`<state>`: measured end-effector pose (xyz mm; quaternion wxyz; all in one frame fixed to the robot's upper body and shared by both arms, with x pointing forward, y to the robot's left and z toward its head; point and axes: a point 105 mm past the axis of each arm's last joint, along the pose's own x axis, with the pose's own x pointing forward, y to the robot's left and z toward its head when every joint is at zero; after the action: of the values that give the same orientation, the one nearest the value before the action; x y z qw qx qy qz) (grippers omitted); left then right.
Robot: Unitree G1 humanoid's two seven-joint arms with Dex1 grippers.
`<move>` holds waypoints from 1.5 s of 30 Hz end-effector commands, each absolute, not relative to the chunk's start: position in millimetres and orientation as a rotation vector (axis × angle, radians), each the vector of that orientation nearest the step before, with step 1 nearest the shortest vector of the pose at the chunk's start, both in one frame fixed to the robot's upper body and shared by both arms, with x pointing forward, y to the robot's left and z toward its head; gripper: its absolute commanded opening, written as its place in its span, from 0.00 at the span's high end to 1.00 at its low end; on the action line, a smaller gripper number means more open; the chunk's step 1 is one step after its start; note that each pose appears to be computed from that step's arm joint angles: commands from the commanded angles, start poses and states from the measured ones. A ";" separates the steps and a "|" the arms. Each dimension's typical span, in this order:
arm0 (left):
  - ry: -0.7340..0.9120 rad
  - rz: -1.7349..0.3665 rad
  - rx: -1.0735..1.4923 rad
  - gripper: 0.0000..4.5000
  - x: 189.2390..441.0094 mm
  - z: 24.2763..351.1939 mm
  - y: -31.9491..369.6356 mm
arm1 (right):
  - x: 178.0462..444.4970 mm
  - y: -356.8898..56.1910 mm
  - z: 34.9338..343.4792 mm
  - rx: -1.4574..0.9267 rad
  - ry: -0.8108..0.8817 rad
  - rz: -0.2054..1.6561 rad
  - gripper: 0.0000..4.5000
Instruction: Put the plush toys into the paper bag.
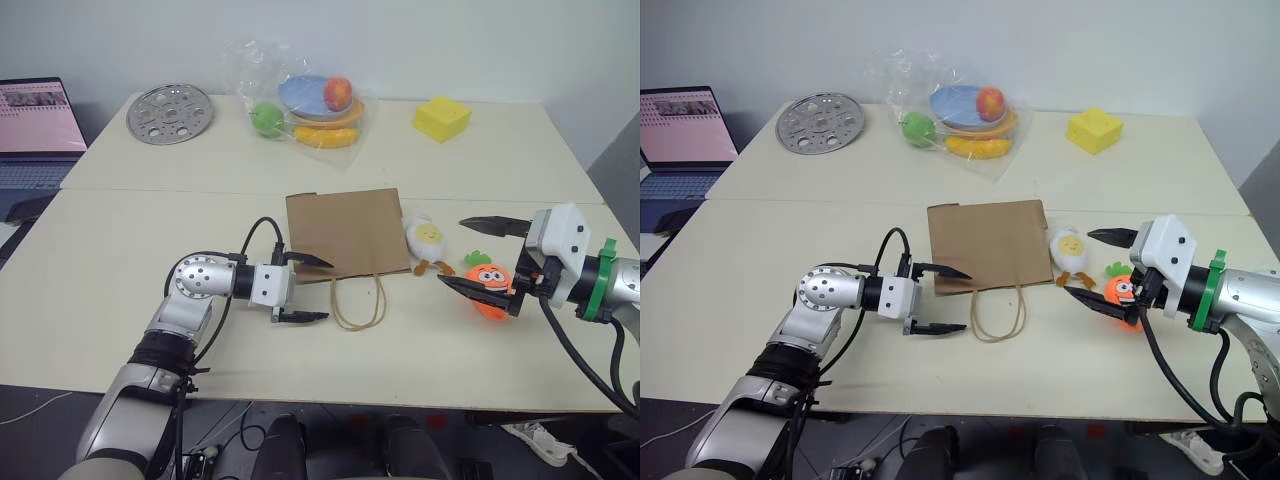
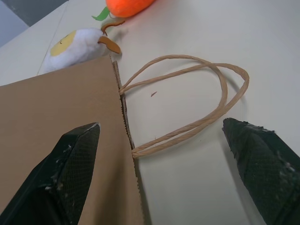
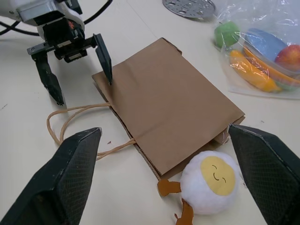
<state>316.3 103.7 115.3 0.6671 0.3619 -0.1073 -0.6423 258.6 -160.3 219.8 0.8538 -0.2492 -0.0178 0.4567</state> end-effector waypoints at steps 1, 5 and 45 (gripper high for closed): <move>-0.294 -1.427 0.781 0.01 321.6 127.2 91.9 | 251.8 -151.8 235.0 -0.535 -0.100 0.962 0.00; -0.301 -1.435 0.761 0.01 321.4 127.5 87.2 | 252.5 -154.3 233.6 -0.533 -0.091 0.946 0.00; -0.358 -1.495 0.685 0.14 320.5 133.4 71.0 | 254.8 -160.8 233.9 -0.498 -0.077 0.896 0.00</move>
<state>318.9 74.1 115.4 0.6605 0.3163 -0.1316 -0.6681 258.3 -162.1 226.4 0.8729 -0.2274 -0.0198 0.4312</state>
